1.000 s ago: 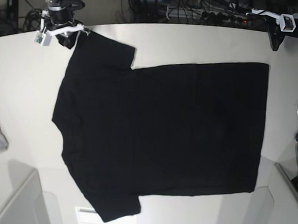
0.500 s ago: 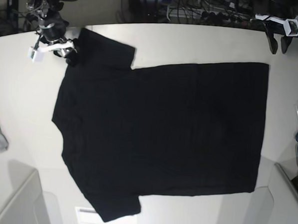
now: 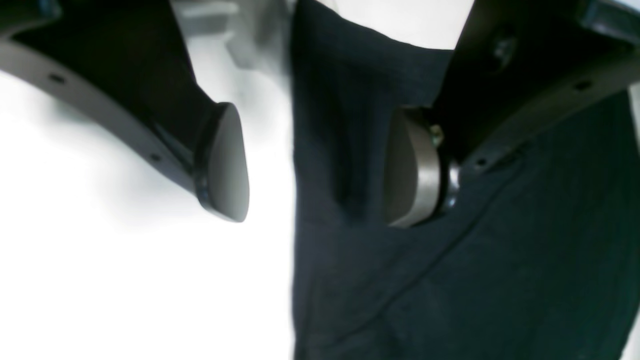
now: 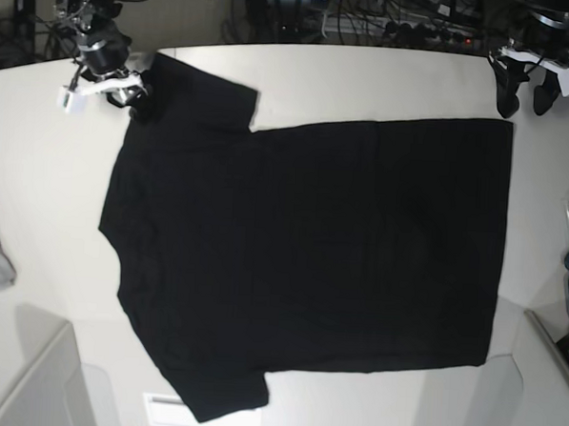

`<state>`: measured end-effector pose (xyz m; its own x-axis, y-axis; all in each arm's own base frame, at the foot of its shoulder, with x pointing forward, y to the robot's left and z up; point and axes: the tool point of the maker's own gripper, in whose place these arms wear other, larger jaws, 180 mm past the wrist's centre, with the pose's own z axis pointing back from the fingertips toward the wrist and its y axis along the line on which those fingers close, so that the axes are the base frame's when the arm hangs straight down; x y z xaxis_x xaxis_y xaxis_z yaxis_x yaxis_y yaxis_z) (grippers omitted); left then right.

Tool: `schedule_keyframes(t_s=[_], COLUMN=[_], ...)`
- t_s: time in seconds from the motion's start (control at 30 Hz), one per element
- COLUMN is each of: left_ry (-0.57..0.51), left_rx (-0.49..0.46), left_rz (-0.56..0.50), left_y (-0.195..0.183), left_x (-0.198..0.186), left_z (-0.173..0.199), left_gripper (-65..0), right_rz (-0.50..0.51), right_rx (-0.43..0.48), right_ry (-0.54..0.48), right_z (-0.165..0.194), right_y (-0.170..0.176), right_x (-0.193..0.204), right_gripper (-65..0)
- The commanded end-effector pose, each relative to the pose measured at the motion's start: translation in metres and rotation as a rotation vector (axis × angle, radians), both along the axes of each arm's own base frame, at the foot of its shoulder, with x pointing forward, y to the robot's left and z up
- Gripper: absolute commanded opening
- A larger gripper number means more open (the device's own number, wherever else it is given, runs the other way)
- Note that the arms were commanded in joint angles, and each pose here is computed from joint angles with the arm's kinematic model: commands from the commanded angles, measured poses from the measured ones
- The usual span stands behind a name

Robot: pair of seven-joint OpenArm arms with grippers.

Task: Fold the T-shirt properly
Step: 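Lower both grippers to the shirt's shoulder corners and grasp them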

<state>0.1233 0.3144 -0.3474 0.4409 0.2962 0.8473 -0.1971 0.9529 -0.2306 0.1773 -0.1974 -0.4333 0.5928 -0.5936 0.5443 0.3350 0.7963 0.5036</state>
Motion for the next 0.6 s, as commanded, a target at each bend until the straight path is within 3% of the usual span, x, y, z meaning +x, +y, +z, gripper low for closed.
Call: schedule_keyframes(t_s=[0.0,0.13,0.27,0.57], left_ry=[-0.014,0.035,0.097,0.097], left_rx=[-0.001,0.01,0.012,-0.041], left_rz=[0.009,0.036,0.056,0.088], left_y=[0.005,0.029,0.047,0.054], left_x=[-0.002,-0.005,-0.008,-0.003], left_z=[0.006,0.006,0.0,-0.017], left_gripper=[-22.2,-22.2,-22.2,-22.2], right_rz=[0.015,0.096,0.102,0.154], right_rx=[0.002,0.045,0.052,0.075], right_ry=[0.047,0.05,0.074,0.087], right_z=[-0.008,-0.016,-0.024,-0.028], right_y=[0.001,0.026,0.03,0.049], right_x=[-0.009,-0.013,-0.018,-0.022], right_gripper=[-25.4,-25.5,-28.8,-30.2])
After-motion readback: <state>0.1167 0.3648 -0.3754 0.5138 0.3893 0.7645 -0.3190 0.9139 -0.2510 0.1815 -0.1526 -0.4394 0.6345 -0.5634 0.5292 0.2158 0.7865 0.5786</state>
